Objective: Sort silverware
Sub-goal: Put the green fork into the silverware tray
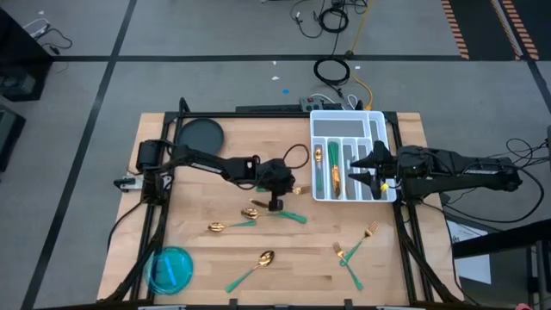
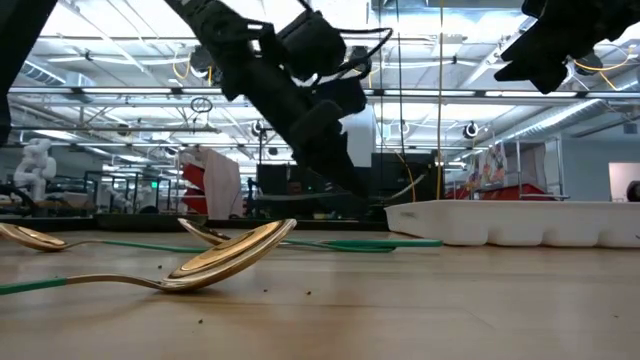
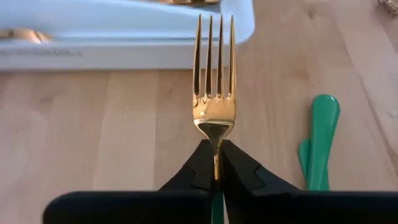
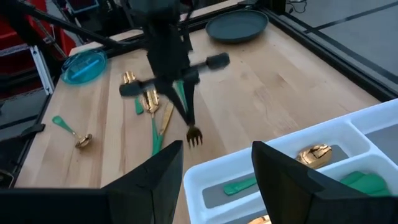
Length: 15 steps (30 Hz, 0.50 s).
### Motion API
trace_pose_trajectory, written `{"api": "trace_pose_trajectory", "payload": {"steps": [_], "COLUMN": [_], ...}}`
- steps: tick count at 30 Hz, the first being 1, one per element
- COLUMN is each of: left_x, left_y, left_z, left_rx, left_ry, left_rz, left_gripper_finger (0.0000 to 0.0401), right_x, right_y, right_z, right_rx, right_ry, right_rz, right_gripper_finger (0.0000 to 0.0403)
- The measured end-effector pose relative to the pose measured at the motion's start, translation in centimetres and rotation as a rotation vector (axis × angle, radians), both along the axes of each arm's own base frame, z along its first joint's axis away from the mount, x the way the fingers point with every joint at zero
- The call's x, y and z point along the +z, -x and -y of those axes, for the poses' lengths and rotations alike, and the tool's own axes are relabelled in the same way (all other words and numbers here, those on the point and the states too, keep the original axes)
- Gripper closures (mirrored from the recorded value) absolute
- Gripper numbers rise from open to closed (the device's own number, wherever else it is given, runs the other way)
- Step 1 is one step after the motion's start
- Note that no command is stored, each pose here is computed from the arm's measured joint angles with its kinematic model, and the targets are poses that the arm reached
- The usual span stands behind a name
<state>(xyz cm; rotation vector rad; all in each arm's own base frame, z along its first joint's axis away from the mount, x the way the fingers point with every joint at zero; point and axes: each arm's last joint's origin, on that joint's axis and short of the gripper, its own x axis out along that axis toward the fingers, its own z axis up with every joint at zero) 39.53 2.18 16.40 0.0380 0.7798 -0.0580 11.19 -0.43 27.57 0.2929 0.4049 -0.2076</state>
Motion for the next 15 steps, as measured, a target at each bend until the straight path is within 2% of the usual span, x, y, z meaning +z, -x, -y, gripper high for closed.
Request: {"api": "trace_pose_trajectory", "payload": {"steps": [3,7,11,15], "left_x": [2.5,5.8,9.3,11.7], "left_y": [-0.1,-0.8,-2.1,-2.9], "left_z": [0.1,-0.3,-0.9,-1.7], "left_rx": [-0.027,-0.035,0.057,0.185], "left_ry": [-0.086,-0.246,-0.410,-0.513], "left_rz": [0.023,0.052,0.152,0.256], "left_gripper_finger": [0.0386,0.0386,0.0386,0.0386], "right_x": [-0.2,-0.3,-0.1,1.1], "right_y": [0.1,0.0,-0.8,-1.8], "right_z": [0.0,0.1,0.2,0.6], "right_rx": [0.009,-0.020,-0.092,-0.225], "right_ry": [0.004,-0.045,-0.134,-0.106], "right_rz": [-0.021,-0.033,0.012,0.164], "right_gripper_finger": [0.0218,0.0218,0.0210,0.0188]}}
